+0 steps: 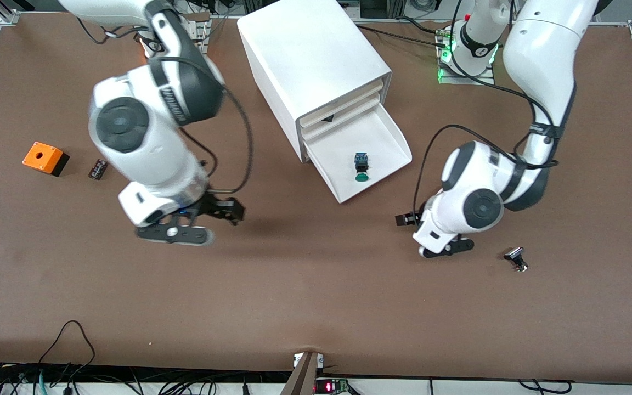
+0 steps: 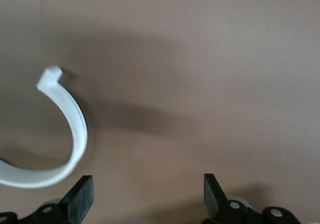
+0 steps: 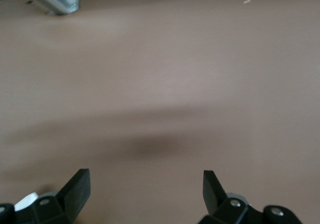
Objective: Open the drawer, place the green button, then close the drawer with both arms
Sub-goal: 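Withdraw the right gripper while the left gripper moves to the drawer front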
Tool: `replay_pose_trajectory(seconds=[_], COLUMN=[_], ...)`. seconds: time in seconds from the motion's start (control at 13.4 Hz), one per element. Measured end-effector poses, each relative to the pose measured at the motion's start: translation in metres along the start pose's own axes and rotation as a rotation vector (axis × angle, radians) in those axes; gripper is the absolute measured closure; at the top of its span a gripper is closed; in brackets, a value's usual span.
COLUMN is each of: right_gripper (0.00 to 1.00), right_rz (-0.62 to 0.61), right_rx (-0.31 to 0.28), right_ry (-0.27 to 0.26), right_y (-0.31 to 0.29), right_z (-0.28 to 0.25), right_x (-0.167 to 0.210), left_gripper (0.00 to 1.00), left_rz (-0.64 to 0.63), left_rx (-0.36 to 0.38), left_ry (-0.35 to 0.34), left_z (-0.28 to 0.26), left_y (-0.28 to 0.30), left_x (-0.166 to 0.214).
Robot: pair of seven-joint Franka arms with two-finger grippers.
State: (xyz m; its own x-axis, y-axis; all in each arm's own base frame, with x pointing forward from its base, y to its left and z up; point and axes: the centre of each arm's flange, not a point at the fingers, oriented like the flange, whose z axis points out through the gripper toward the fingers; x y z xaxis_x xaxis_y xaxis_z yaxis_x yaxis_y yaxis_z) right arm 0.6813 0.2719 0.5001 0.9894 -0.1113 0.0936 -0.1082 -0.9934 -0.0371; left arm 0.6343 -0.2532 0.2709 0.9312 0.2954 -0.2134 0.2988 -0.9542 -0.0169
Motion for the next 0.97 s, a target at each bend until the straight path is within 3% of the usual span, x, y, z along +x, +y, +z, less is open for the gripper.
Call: replay_pose_trajectory(seconds=[0.22, 0.37, 0.74, 0.97], right_gripper=[0.0, 0.0, 0.0, 0.0], right_rz=[-0.009, -0.044, -0.078, -0.074], right_rx=[-0.015, -0.029, -0.068, -0.062], right_ry=[-0.011, -0.022, -0.036, -0.039], right_y=[0.062, 0.097, 0.181, 0.206], right_z=[-0.009, -0.013, -0.031, -0.05], right_x=[0.015, 0.016, -0.008, -0.036], left_gripper=[0.03, 0.03, 0.03, 0.02], left_rz=[-0.113, -0.178, -0.215, -0.212], left_rx=[0.09, 0.103, 0.093, 0.078], left_ry=[0.085, 0.122, 0.122, 0.109], left_z=[0.013, 0.032, 0.067, 0.065], left_y=[0.034, 0.051, 0.041, 0.061], left_x=[-0.05, -0.077, -0.086, -0.112])
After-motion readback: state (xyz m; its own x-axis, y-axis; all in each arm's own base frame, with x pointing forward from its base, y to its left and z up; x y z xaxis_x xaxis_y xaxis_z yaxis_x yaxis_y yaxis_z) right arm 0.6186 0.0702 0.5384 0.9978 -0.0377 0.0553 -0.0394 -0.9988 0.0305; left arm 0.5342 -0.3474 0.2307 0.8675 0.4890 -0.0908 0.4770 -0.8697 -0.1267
